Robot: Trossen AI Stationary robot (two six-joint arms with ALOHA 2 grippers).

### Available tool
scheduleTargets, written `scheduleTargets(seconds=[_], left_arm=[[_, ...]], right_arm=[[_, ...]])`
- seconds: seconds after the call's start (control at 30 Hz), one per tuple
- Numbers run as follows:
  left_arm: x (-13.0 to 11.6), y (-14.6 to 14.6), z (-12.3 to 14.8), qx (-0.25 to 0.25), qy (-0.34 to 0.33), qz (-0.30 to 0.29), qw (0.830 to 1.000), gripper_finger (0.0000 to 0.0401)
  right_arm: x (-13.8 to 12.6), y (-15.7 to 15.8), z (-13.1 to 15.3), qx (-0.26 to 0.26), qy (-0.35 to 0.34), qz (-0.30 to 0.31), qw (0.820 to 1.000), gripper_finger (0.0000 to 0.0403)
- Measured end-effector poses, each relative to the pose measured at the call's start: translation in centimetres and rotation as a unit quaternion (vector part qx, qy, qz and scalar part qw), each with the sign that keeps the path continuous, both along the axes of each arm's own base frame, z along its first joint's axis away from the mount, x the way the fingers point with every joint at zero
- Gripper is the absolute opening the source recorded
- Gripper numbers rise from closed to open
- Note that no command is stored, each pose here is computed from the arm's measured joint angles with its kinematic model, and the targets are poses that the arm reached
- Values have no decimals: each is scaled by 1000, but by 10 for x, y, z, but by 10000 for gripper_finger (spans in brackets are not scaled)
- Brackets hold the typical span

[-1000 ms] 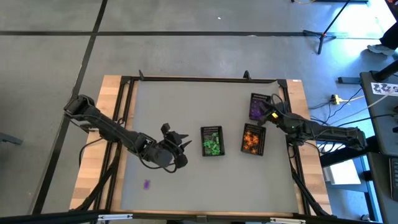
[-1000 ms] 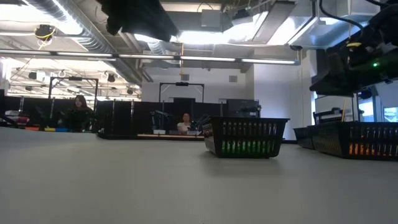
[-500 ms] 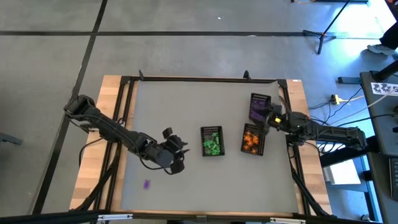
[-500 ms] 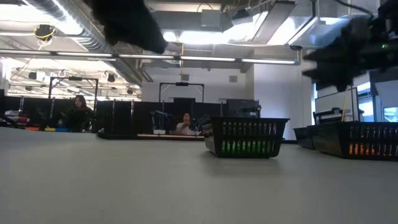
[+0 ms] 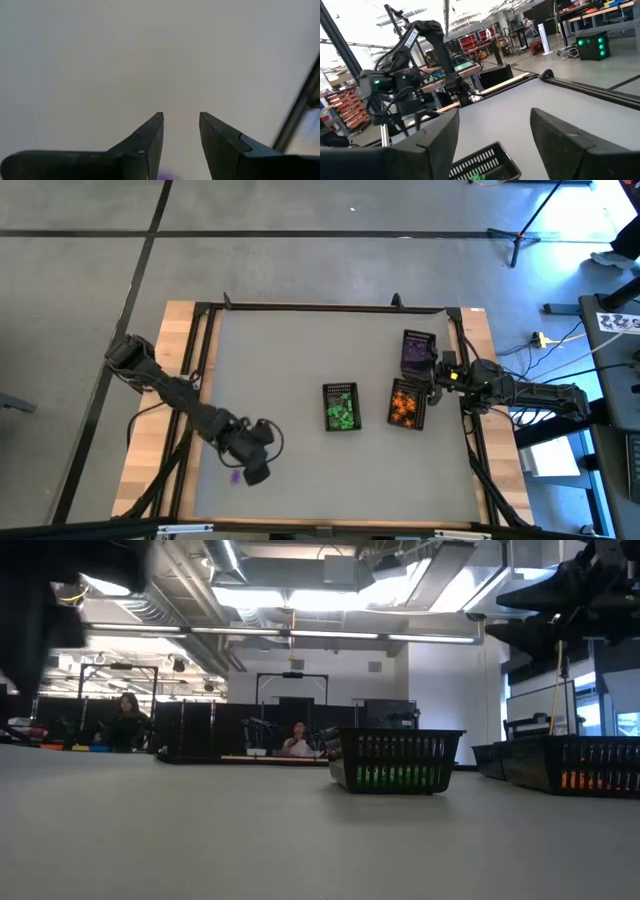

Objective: Sort Halloween decoration
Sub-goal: Put the bottom purple spider toy into the top bin

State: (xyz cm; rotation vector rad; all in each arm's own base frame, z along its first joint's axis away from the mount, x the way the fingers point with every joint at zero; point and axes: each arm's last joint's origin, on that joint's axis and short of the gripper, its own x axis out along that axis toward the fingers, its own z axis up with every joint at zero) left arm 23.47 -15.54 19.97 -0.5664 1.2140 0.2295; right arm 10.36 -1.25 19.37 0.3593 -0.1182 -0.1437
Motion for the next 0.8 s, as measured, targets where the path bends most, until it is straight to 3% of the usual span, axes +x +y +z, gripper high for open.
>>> scheduleTargets(seconds=[0.23, 0.4, 0.57, 0.8], left_arm=[[-26, -39, -11, -25, 31, 49, 998, 118], [-39, -57, -31, -36, 107, 74, 991, 118], [-44, -59, -46, -24, 167, 107, 980, 118], [-36, -54, -56, 2, 170, 100, 980, 118]], right_arm=[[0, 0, 0, 0, -2, -1, 1000, 241], [0, 0, 0, 0, -2, -1, 1000, 241], [0, 0, 0, 0, -2, -1, 1000, 241], [0, 0, 0, 0, -2, -1, 1000, 241]])
